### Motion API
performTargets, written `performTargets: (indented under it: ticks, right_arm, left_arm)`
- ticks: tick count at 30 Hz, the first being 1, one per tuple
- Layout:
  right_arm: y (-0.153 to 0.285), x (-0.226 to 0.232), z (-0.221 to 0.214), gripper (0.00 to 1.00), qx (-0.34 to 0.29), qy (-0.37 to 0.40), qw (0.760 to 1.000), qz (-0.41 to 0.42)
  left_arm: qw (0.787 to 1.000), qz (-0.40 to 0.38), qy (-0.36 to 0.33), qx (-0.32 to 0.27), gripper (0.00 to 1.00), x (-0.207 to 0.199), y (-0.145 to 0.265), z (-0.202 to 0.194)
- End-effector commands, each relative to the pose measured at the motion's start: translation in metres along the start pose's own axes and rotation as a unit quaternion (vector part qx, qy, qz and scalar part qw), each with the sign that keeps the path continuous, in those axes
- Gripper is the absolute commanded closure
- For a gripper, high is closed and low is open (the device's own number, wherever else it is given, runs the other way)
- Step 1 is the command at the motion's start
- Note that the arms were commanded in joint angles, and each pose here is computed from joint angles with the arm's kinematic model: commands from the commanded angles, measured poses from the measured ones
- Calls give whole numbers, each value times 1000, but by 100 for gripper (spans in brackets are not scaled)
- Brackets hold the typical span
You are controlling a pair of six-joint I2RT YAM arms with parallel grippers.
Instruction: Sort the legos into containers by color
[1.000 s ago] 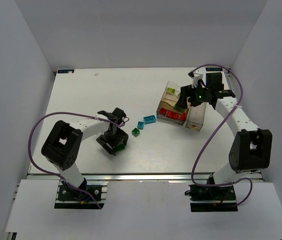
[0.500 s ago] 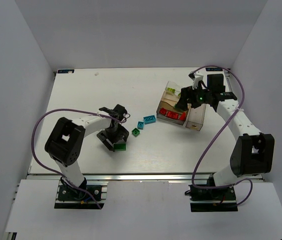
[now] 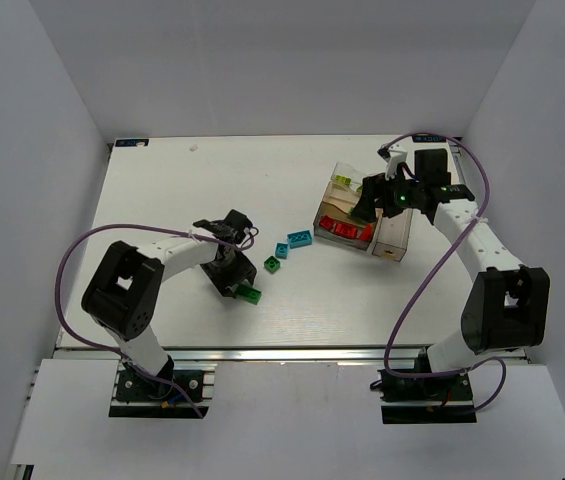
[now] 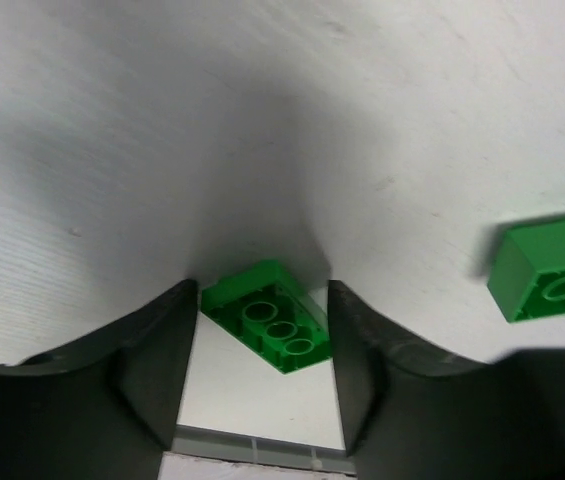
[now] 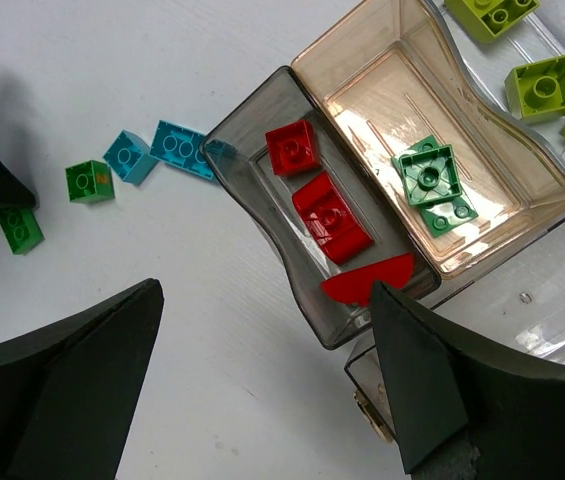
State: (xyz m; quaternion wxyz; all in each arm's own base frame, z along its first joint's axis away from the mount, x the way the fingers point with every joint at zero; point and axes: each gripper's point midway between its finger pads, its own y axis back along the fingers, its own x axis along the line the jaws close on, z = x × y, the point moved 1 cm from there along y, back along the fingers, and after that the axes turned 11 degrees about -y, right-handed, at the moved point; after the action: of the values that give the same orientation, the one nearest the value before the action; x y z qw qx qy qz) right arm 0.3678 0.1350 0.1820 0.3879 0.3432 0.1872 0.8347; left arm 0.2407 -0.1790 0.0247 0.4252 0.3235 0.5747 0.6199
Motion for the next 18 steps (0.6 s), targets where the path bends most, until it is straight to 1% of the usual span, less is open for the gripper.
performTargets:
  ticks: [1, 2, 3, 11, 13, 14, 17, 18]
  right_arm:
    - [6, 6, 6, 11, -19, 10, 1000, 10]
    - [6, 6, 6, 11, -19, 11, 1000, 10]
    - [6, 6, 5, 11, -18, 11, 1000, 10]
    - [6, 7, 6, 11, -20, 9, 1000, 10]
    - [7, 8, 6, 11, -21, 11, 1000, 10]
    - [7, 6, 6, 11, -21, 10, 1000, 9]
    - [8, 7, 5, 11, -21, 10, 1000, 8]
    - [9, 7, 6, 11, -23, 11, 1000, 8]
  left_arm:
    - [999, -35, -16, -18, 34, -8, 2, 5]
    - [999, -41, -18, -13, 29, -9, 1, 3]
    - [999, -45, -20, -12, 27, -10, 2, 3]
    - [999, -48, -27, 4, 27, -13, -3, -5]
    - [998, -49, -29, 5, 30, -15, -6, -7]
    - [998, -61, -28, 19, 33, -20, -4, -12]
    - [997, -73, -27, 26, 47, -24, -7, -14]
    - [996, -80, -27, 25, 56, -27, -7, -13]
